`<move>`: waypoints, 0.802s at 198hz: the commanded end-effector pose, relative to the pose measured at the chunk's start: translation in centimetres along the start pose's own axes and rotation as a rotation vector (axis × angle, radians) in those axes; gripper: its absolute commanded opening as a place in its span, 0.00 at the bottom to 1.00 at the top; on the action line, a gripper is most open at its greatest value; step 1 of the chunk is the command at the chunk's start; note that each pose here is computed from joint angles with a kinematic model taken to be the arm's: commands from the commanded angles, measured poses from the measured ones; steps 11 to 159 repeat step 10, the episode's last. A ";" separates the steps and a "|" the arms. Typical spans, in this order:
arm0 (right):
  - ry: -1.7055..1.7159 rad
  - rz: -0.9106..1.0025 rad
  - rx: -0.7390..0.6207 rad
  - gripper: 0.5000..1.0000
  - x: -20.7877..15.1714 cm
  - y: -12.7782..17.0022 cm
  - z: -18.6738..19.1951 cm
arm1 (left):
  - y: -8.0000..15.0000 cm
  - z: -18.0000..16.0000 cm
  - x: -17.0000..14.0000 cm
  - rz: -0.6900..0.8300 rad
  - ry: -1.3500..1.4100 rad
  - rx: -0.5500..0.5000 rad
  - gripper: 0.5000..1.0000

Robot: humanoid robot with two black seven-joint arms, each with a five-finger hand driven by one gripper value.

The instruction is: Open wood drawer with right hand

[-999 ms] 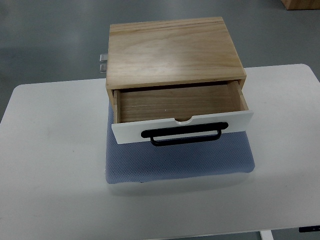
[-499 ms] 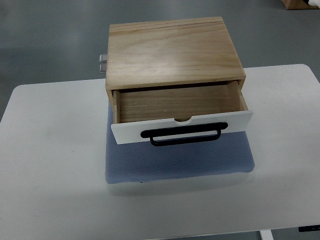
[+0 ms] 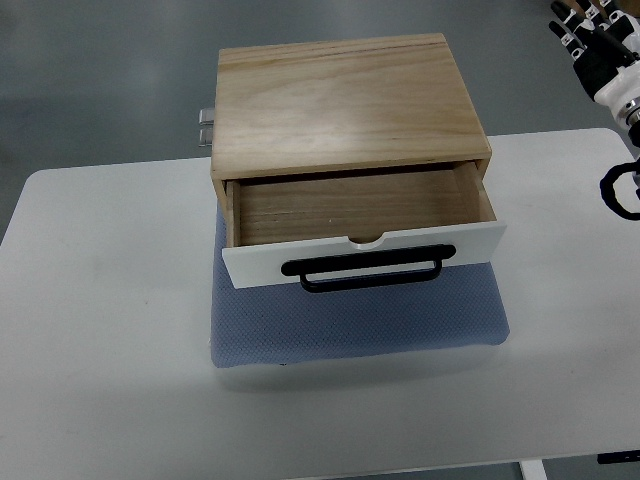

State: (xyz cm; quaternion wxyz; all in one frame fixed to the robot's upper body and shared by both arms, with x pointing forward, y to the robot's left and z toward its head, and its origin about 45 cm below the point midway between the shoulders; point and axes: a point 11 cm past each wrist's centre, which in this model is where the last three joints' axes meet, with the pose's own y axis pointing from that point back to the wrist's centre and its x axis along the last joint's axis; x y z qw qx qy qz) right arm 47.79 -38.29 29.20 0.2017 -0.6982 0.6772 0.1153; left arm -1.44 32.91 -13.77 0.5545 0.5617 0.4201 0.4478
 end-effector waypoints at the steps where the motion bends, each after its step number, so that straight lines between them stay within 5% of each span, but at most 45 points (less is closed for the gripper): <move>1: 0.011 0.002 -0.027 0.87 0.2 0.4 1.0 | 0.0 0.0 0.0 0.000 0.000 0.000 1.00; 159: 0.013 -0.006 -0.036 0.87 0.1 0.4 1.3 | 0.0 0.0 0.0 0.000 0.000 0.000 1.00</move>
